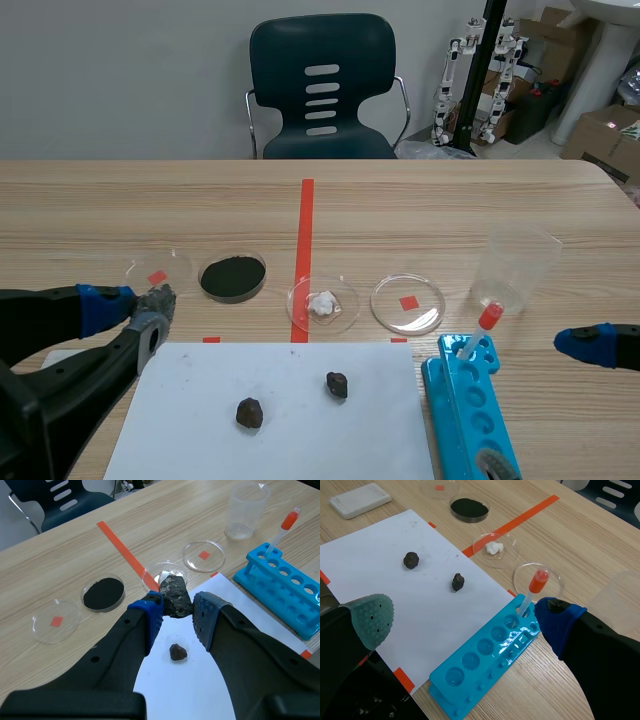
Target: Rub the mineral on the streak plate
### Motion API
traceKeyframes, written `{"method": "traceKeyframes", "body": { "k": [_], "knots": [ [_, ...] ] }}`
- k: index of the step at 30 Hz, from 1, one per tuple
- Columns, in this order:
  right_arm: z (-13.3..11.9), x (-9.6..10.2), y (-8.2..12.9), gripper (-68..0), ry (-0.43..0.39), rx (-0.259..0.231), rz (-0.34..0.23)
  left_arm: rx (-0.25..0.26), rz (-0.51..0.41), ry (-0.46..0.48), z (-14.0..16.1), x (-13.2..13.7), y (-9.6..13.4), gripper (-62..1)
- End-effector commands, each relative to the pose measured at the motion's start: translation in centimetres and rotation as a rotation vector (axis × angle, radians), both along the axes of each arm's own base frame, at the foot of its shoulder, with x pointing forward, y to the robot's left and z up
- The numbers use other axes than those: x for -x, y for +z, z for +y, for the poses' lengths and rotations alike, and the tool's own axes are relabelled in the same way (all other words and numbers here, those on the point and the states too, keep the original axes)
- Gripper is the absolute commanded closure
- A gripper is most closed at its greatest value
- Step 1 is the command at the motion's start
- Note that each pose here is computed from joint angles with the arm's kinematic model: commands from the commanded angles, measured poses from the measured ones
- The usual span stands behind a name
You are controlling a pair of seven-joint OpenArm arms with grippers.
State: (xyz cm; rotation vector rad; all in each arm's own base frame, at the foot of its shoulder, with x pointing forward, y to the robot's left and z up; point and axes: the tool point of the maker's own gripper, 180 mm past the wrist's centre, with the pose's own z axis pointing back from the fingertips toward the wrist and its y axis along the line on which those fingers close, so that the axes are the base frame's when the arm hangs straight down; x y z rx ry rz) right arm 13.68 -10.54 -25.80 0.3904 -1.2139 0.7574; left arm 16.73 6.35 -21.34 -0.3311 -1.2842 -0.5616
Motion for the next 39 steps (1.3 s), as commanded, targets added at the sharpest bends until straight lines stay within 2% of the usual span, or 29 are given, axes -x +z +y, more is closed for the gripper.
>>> {"method": "traceKeyframes", "body": {
  "k": [1,13,19,21,26,30,39],
  "knots": [
    [0.2,-0.3,0.5,-58.7,-0.001,-0.016,-0.017,0.021,-0.02,0.0,-0.2,-0.2,0.6,-12.6],
    [0.2,-0.3,0.5,-58.7,-0.001,-0.016,-0.017,0.022,-0.021,0.005,-0.1,-0.2,0.7,-12.6],
    [0.2,-0.3,0.5,-58.7,-0.001,-0.016,-0.017,0.119,0.049,0.111,1.2,-1.8,0.2,-12.6],
    [0.2,-0.3,0.5,-58.7,-0.001,-0.016,-0.017,0.13,0.085,0.147,1.7,-2.4,-0.4,-12.6],
    [0.2,-0.3,0.5,-58.7,-0.001,-0.016,-0.017,0.086,0.134,0.211,3.0,-3.8,-2.2,-12.6],
    [0.2,-0.3,0.5,-58.7,-0.001,-0.016,-0.017,0.049,0.223,0.288,4.4,-5.0,-4.4,-12.6],
    [0.2,-0.3,0.5,-58.7,-0.001,-0.016,-0.017,-0.068,0.452,0.367,6.5,-6.1,-9.1,-12.6]
  ]
}}
